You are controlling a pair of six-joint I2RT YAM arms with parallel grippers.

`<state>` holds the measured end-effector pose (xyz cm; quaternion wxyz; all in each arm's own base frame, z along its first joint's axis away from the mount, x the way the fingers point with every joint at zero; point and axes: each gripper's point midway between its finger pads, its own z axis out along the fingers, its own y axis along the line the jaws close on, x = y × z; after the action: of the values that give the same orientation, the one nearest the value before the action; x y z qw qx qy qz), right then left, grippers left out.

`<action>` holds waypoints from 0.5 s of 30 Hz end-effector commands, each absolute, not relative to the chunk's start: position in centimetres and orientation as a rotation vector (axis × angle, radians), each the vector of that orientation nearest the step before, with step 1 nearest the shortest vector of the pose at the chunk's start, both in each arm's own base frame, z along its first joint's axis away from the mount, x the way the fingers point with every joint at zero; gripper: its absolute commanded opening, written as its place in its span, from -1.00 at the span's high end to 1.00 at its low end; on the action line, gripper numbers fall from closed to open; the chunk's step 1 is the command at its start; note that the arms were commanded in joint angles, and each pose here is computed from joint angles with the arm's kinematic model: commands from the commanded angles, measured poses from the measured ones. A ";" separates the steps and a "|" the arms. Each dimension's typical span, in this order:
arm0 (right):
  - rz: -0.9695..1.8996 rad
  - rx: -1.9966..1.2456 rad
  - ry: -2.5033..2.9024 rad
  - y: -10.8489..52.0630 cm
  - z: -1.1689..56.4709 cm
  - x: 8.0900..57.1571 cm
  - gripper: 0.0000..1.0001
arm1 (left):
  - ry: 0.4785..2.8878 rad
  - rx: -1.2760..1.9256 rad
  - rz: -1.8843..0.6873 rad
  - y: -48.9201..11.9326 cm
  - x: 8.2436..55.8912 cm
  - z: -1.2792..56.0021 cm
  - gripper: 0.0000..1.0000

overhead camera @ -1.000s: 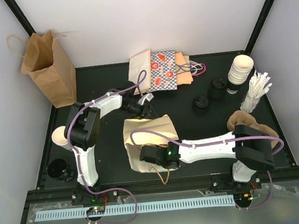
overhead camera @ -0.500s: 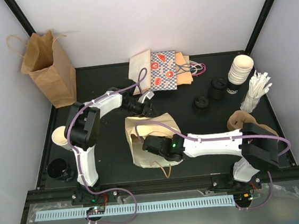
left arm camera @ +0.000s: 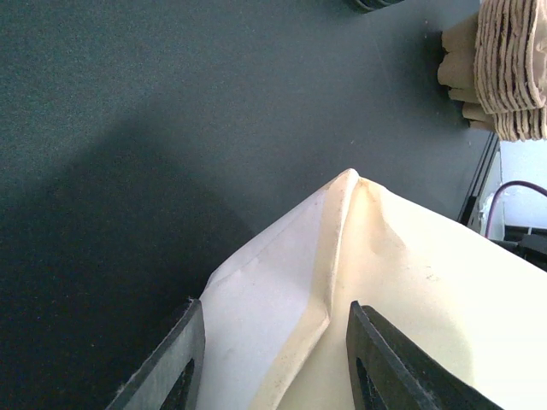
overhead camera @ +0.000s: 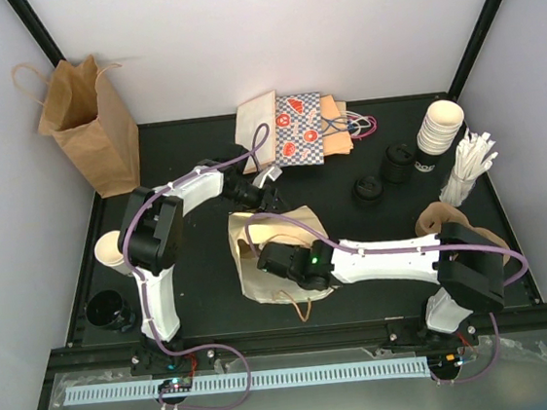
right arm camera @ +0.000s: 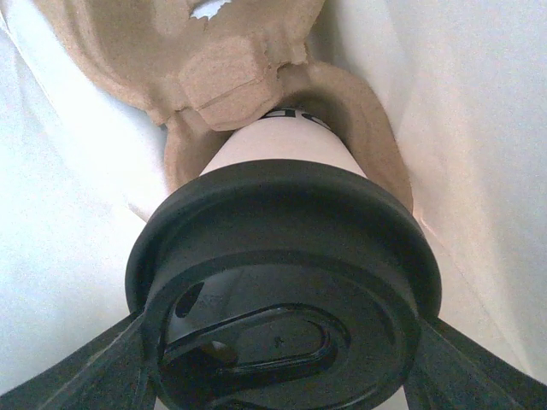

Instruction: Pack the takeout coffee

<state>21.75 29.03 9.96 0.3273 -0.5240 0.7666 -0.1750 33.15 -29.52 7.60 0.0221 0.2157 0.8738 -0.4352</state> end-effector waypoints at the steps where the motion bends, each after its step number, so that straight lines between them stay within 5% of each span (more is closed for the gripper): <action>1: -0.401 -1.613 2.234 26.2 2.6 19.2 -0.21 | 2.784 0.732 -1.501 -31.1 28.9 8.0 0.05; 15: -0.474 -1.541 2.234 25.2 5.0 20.4 -0.21 | 2.779 0.732 -1.487 -31.0 29.2 8.3 0.05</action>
<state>22.03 28.82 10.19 0.3170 -0.5237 0.7724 -0.1691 33.35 -29.52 7.57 0.0267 0.2169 0.8746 -0.4328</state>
